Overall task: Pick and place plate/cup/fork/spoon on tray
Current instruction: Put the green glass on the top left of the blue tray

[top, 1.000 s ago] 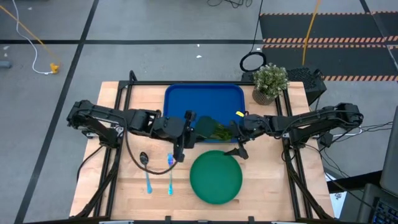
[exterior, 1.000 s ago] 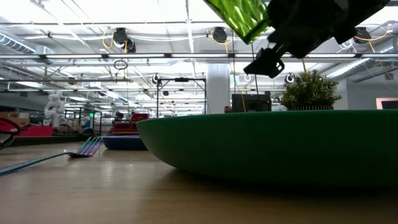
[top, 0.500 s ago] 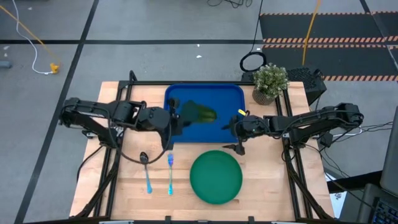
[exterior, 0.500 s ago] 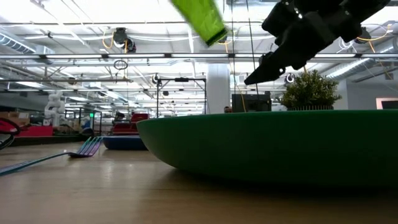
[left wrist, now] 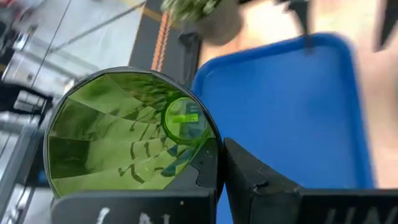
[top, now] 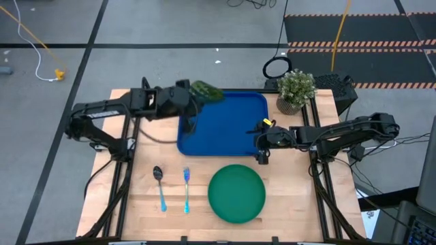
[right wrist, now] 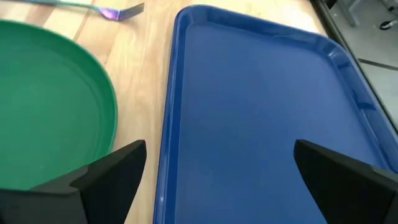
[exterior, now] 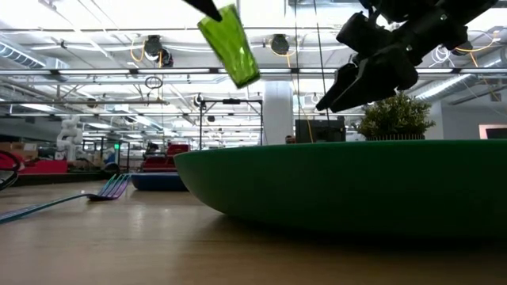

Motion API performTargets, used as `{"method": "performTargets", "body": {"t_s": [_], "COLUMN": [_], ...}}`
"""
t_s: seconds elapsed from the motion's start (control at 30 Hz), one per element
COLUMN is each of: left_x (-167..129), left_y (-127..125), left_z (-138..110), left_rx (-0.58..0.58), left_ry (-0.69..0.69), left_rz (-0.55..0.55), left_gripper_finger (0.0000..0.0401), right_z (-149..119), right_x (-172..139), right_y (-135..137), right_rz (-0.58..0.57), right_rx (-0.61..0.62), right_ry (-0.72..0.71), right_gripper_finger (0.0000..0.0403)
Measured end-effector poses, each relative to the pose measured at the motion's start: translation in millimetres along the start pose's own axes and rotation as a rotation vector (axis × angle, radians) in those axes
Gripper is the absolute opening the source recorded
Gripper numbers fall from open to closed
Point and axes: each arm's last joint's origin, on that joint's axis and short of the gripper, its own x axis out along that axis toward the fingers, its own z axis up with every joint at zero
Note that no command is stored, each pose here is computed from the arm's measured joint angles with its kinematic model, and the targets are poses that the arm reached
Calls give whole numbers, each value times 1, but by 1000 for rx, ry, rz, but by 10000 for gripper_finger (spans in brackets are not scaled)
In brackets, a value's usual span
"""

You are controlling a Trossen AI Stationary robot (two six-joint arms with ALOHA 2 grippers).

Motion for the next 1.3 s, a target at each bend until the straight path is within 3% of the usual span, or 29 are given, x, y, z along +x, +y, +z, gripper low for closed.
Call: {"method": "performTargets", "body": {"t_s": [0.2,0.43,0.63,0.8,1.07,1.3], "left_x": [14,18,42,74,131,151], "left_y": [27,49,57,56,44,40], "left_z": [-16,-26,-52,-68,-83,-91], "left_rx": [-74,-286,-441,-470,-441,-435], "left_ry": [61,86,303,463,604,647], "left_rz": [62,118,101,88,7,-48], "left_gripper_finger": [11,7,10,7,9,13], "right_z": [1,2,3,3,3,3], "right_x": [0,0,0,0,0,0], "right_y": [0,0,-1,-1,-1,0], "right_rz": [1,0,-2,-2,-2,-1], "right_rx": [1,3,13,21,21,32], "right_ry": [-7,-16,-33,-32,-32,-31], "right_gripper_finger": [400,400,400,400,400,400]}}
